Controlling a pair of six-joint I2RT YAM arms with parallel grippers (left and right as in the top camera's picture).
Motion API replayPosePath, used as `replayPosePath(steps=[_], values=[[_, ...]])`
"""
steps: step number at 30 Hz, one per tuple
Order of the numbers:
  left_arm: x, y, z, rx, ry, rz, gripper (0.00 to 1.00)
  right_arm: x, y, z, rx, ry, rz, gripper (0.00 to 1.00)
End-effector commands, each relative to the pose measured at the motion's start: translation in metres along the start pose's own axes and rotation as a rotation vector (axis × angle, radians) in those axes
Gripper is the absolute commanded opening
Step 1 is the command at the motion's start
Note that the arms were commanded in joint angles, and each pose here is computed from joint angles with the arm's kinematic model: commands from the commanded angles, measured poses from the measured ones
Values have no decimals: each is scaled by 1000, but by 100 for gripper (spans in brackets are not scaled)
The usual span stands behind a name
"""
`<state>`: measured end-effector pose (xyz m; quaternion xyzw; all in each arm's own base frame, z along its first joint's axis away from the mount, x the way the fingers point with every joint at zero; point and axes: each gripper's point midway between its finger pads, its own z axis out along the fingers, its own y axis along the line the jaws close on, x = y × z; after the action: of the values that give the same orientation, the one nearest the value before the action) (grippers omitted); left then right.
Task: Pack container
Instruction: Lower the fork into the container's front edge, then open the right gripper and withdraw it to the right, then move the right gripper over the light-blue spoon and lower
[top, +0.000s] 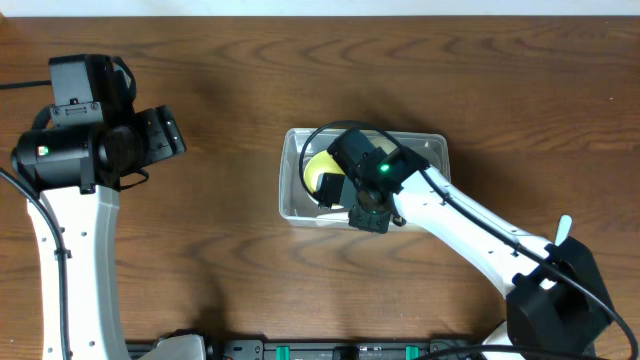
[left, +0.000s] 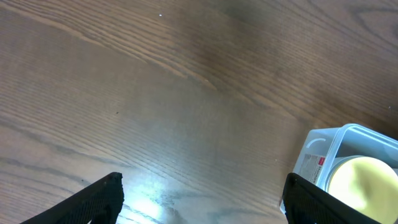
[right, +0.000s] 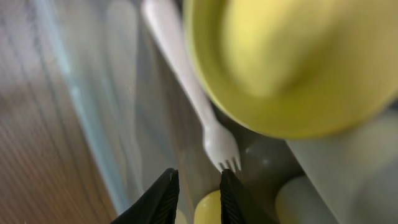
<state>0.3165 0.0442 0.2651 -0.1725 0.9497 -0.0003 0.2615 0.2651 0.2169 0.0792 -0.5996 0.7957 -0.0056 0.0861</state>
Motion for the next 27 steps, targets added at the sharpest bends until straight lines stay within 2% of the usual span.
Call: replayPosePath(steps=[1, 3, 4, 5, 6, 7, 10, 13, 18, 24, 27], values=[[2, 0, 3, 5, 14, -14, 82, -14, -38, -49, 151, -128, 185, 25], [2, 0, 3, 5, 14, -14, 82, -12, -64, -80, 250, -198, 324, 26], [2, 0, 3, 5, 14, -14, 82, -6, -77, -98, 300, -235, 425, 34], [2, 0, 3, 5, 14, -14, 82, 4, -89, -116, 341, -273, 540, 56], [2, 0, 3, 5, 15, -14, 82, 13, -97, -131, 363, -307, 636, 86], [2, 0, 3, 5, 14, -14, 82, 27, -105, -146, 380, -344, 728, 93], [2, 0, 3, 5, 15, -14, 82, 79, -121, -178, 426, -395, 983, 93], [2, 0, 3, 5, 14, -14, 82, 143, -129, -193, 475, -380, 1276, 99], [2, 0, 3, 5, 15, -14, 82, 262, -117, -181, 520, -208, 1771, 99], [2, 0, 3, 5, 14, -14, 83, 330, -79, -121, 382, -72, 2070, 99], [2, 0, 3, 5, 14, -14, 82, 352, -60, -83, 345, -4, 2106, 99]])
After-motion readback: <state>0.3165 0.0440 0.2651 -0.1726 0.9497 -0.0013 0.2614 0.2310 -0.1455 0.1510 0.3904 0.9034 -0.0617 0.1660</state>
